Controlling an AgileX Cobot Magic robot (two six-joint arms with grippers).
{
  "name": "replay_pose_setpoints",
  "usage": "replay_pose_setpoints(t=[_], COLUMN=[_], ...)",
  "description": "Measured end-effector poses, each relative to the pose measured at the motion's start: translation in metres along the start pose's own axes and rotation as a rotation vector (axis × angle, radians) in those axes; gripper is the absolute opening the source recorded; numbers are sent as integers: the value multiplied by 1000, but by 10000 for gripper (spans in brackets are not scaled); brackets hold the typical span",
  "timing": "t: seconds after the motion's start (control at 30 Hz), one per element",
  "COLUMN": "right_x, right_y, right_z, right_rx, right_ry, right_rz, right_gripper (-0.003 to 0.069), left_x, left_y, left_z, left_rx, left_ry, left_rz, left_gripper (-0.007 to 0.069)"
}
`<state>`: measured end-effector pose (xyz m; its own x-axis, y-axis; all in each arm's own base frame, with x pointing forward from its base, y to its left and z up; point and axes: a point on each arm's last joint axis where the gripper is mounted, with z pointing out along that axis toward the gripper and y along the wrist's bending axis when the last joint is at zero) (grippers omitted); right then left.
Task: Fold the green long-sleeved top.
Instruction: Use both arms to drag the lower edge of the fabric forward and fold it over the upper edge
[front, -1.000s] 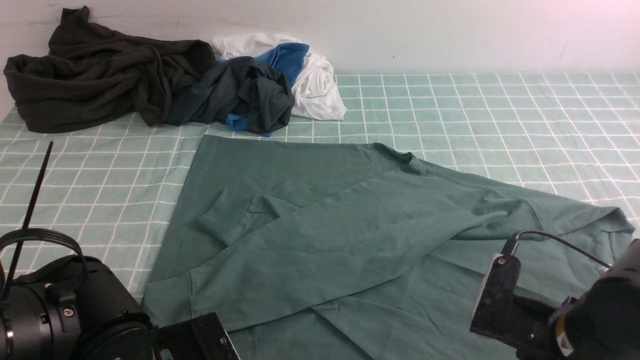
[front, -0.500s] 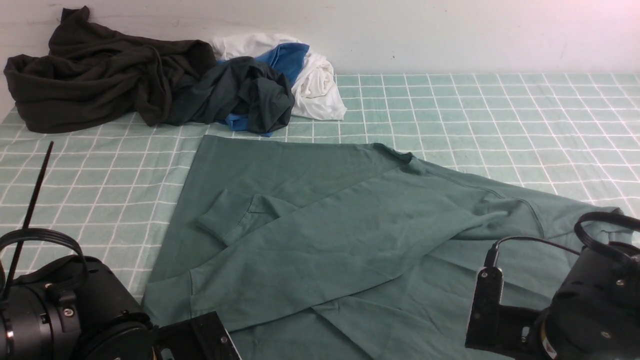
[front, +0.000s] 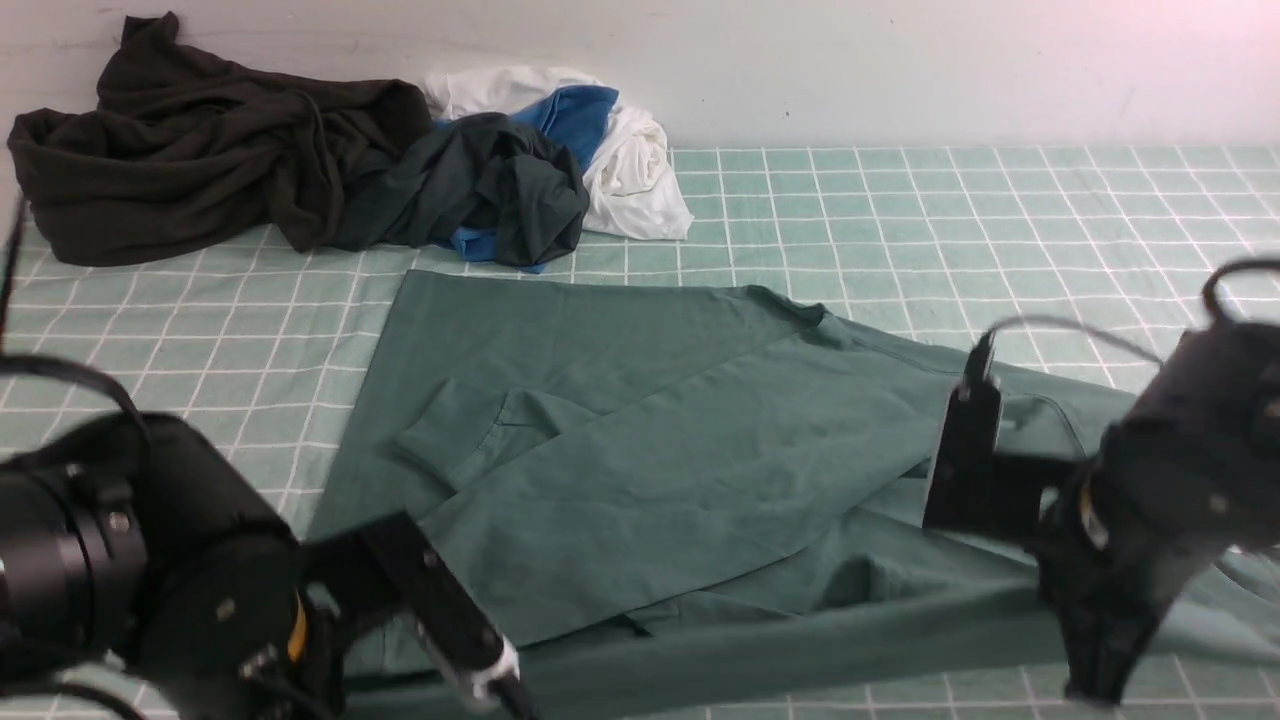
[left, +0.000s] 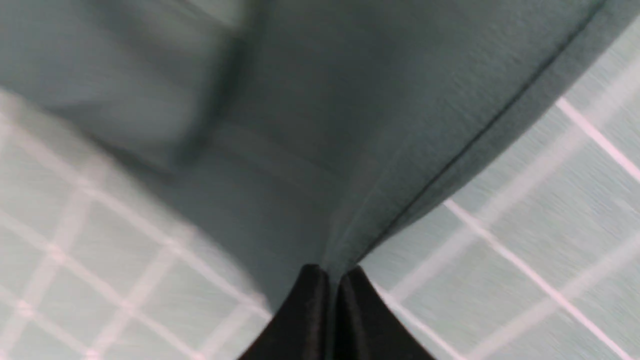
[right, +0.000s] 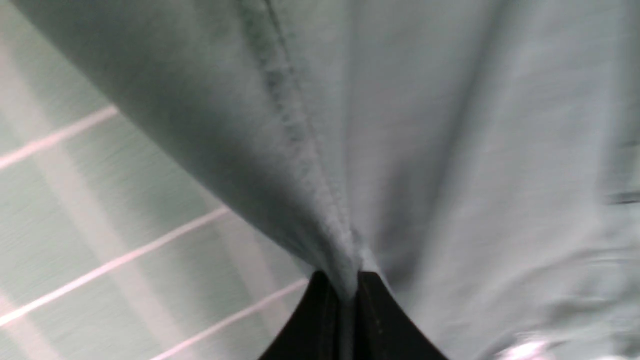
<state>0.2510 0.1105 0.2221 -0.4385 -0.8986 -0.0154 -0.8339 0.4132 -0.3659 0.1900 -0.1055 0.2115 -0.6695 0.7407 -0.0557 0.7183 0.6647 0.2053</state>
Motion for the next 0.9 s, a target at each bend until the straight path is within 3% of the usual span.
replay_pose_setpoints(t=[0.1,0.13,0.2,0.47,0.73,0.8,0.9], right_x=[-12,-11,-17,-35,-62,-67,-72], right_y=[-53,-54,-91,-162,-187,-191,-199], right_z=[-20,-19,-21,11,70,79,95], right_rx=[80,75,88,101,102,114,143], right_ry=[-137,-133,-185,-206,-223,-240,-267], right_rz=[93,95,149,240,352,381,464], right_gripper=[10,10,10,10,40,75,193], left_x=[-25,-26,-53,-137,-187,-191,-198], left_y=[45,48,86,172,219,224,236], left_z=[-28,-30,-48,-53,10,24,47], left_rx=[-86,-91,-144,-245,-290,-299,-334], left_ry=[-97,-106,-168,-257,-263,-276,-331], left_rz=[-65,-68,-85,-116,-131,-130,-123], left_gripper=[11,11,18,18,27,46,106])
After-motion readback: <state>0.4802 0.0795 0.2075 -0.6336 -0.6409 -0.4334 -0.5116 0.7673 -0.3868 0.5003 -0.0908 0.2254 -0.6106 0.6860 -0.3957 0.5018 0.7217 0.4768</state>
